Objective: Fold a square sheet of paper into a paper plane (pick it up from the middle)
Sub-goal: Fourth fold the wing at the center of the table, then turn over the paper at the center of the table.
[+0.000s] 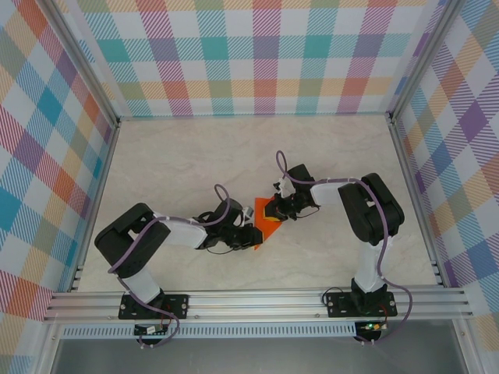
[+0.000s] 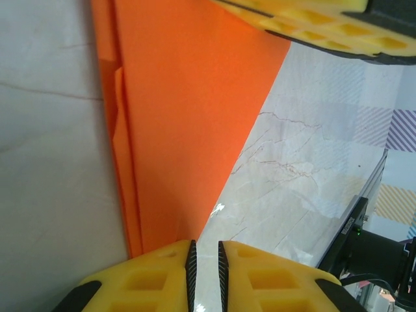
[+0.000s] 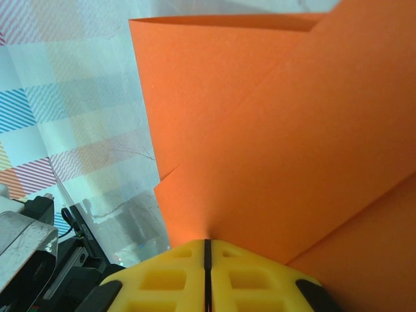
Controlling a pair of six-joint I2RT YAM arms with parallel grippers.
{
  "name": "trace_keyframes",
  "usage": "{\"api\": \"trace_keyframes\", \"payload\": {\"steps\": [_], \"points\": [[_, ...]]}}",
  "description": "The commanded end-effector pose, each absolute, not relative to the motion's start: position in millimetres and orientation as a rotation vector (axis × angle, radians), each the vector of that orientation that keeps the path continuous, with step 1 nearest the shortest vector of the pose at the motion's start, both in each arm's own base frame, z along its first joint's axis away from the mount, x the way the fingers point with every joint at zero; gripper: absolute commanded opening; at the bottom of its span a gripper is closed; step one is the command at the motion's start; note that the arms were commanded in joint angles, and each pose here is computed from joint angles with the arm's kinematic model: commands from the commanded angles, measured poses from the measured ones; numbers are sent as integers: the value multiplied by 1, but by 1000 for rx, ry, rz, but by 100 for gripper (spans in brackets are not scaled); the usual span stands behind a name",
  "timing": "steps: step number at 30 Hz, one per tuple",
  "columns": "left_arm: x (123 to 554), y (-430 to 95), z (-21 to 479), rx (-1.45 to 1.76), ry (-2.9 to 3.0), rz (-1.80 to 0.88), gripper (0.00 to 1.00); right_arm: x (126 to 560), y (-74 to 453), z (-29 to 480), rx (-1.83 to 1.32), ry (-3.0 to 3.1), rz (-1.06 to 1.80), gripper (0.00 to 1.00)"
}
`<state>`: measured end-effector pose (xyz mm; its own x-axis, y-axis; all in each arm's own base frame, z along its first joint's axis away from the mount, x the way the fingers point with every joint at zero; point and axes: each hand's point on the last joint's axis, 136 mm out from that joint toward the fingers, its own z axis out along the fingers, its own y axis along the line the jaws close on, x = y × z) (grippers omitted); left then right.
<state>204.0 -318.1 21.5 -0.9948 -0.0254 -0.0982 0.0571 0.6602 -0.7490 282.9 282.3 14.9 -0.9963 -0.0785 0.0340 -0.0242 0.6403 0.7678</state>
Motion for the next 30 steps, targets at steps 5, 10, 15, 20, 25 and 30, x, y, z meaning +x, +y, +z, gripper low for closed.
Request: {"api": "trace_keyframes", "payload": {"steps": [5,10,15,20,25,30], "points": [[164,-273,-11,13,2954,-1032,19,265,250,-51,-48,-2849,-958,9],[159,-272,-2,90,2961,-1025,19,266,250,-50,-51,-2848,-963,10],[177,-268,27,77,2848,-981,19,271,256,-35,-35,-2847,-1018,11],[204,-246,54,35,2759,-744,20,285,267,14,21,-2879,-1143,19],[230,-242,70,-12,2693,-677,27,292,257,60,55,-3018,-1128,32],[246,-265,70,29,2706,-703,31,284,228,64,-10,-3132,-999,41]]}}
